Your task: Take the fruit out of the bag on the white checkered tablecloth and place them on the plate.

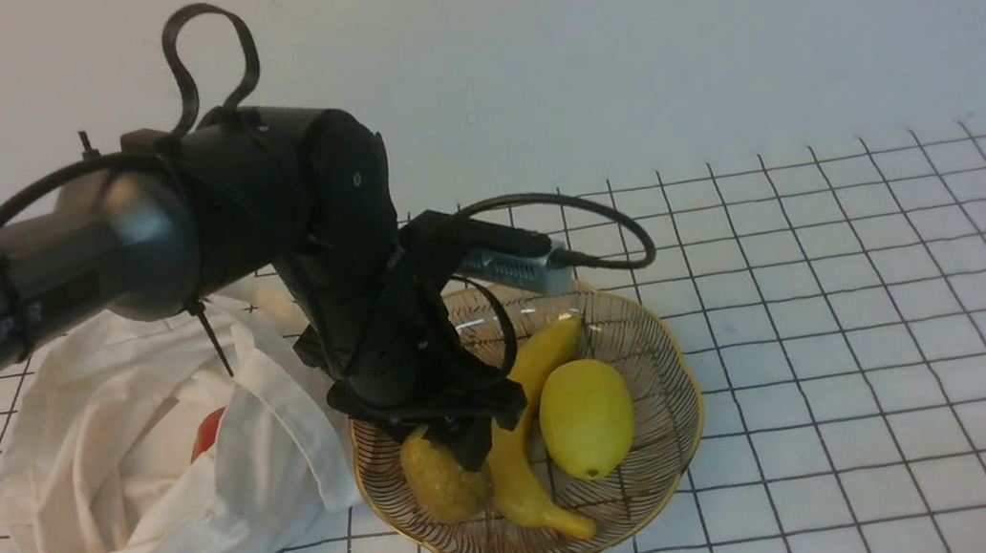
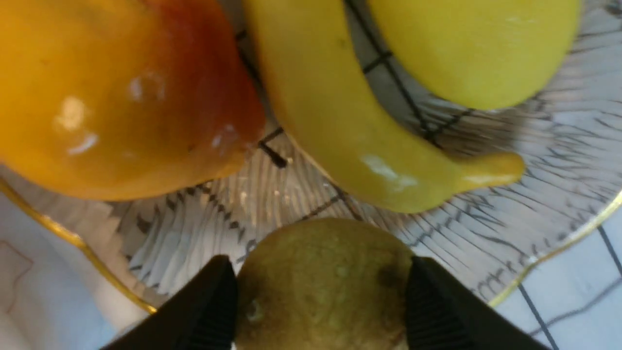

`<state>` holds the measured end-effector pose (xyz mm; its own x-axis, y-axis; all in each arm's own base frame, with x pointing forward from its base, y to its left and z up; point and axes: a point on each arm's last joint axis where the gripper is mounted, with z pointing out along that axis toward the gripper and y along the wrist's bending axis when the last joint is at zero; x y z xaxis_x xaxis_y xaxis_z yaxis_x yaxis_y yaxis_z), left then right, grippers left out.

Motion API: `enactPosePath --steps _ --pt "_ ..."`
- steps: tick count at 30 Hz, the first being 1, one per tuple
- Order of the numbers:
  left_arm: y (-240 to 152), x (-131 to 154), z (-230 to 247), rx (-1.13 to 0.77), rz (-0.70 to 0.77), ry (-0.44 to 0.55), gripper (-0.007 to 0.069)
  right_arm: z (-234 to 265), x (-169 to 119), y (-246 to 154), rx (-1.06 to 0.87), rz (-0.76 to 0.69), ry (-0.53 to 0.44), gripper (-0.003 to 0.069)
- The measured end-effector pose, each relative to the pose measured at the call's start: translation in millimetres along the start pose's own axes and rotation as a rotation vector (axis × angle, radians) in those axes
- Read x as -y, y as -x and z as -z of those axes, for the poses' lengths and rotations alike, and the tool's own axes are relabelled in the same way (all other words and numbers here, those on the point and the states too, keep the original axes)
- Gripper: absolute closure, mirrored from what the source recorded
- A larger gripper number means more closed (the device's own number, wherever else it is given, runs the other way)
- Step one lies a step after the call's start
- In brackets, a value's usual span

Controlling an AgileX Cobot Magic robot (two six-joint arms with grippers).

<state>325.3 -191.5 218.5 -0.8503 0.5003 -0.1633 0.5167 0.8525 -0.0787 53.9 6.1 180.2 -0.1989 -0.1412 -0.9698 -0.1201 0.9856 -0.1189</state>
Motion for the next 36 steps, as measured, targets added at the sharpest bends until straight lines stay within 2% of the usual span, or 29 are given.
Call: enactPosePath --steps 4,6,9,11,14,15,16,17,19,21,25,28,30,31,32,36 --pt "2 -5 3 0.005 0.069 0.058 0.0108 0 0 0 0.000 0.000 0.000 0.0673" --pt "3 -7 7 -0.001 0.086 0.083 0.0085 0 0 0 0.000 0.000 0.000 0.0673" --pt "4 -9 17 -0.031 0.093 0.117 0.0090 0 0 0 0.000 0.000 0.000 0.0673" --pt "5 -11 26 -0.045 0.088 0.140 0.0128 0 0 0 0.000 0.000 0.000 0.0673" --pt "7 -14 57 0.027 0.069 0.198 0.0310 0 0 0 0.000 0.000 0.000 0.0673" --pt "7 -14 57 0.028 0.069 0.198 0.0310 0 0 0 0.000 0.000 0.000 0.0673" --pt "2 -13 82 0.092 0.064 0.216 0.0433 0 0 0 0.000 0.000 0.000 0.0673" --pt "-4 -12 99 0.135 0.063 0.223 0.0494 0 0 0 0.000 0.000 0.000 0.0673" --pt "-19 -10 139 0.232 0.065 0.233 0.0589 0 0 0 0.000 0.000 0.000 0.0673" --pt "-38 -6 175 0.328 0.070 0.234 0.0617 0 0 0 0.000 0.000 0.000 0.0673" --pt "-93 1 249 0.591 0.081 0.225 0.0633 0 0 0 0.000 -0.001 0.000 0.0673" --pt "-134 4 279 0.760 0.082 0.216 0.0633 0 0 0 0.000 -0.003 0.000 0.0673" --pt "-154 6 287 0.833 0.087 0.210 0.0633 0 0 0 0.000 -0.003 0.000 0.0673" --pt "-183 7 294 0.941 0.092 0.201 0.0633 0 0 0 0.000 -0.003 0.000 0.0673" --pt "-193 7 294 0.976 0.095 0.198 0.0633 0 0 0 0.000 -0.003 0.000 0.0673" --pt "-248 8 280 1.198 0.100 0.175 0.0633 0 0 0 0.000 -0.003 0.000 0.0673"
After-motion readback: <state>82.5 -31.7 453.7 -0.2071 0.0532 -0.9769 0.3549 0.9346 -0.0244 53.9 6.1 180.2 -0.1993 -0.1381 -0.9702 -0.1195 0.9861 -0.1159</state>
